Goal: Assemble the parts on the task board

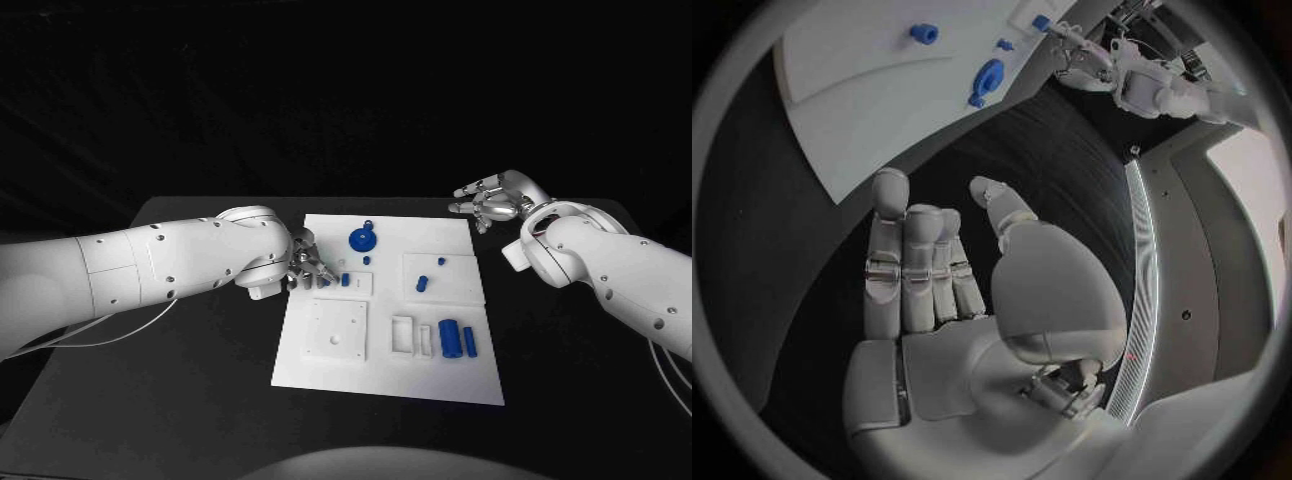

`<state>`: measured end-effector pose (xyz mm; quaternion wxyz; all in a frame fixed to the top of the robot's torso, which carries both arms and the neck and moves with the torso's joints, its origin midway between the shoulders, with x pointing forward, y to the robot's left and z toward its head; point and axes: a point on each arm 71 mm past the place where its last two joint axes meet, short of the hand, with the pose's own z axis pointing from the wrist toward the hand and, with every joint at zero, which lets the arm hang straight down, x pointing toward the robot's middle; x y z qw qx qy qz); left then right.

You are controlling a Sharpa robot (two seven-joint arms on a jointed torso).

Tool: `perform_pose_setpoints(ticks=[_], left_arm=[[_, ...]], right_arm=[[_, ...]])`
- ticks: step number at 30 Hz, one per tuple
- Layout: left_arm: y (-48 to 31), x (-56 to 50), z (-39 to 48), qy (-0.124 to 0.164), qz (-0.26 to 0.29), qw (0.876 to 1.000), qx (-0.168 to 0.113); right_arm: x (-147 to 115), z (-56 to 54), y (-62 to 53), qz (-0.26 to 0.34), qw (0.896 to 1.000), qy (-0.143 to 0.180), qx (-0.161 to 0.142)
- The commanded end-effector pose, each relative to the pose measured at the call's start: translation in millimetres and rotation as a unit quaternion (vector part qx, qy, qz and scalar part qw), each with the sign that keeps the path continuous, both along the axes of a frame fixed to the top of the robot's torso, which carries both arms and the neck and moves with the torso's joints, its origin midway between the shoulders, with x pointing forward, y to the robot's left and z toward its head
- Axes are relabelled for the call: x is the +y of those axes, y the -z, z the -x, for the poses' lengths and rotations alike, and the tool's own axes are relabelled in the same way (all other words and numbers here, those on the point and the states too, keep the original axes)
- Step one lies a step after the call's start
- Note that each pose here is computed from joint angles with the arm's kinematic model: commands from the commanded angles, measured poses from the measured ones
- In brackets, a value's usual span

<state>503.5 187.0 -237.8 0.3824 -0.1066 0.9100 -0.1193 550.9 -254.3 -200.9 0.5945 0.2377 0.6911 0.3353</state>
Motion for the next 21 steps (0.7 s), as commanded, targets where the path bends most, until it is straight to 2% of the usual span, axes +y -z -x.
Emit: perform_pose_setpoints(ticks=[1,14,21], left_arm=[[3.3,1.2,2.2,0.005,-0.003,1.0,0.005],[1.9,5.9,8.3,0.001,0.019,1.0,0.011],[-4.1,5.3,10.9,-0.013,0.057,0.998,0.017]], right_arm=[[0.9,0.3,0.1,0.002,1.0,-0.005,-0.003],[0.4,1.2,2.1,0.001,1.0,-0.005,-0.001],[0.8,1.6,3.0,0.0,1.0,-0.006,0.001]])
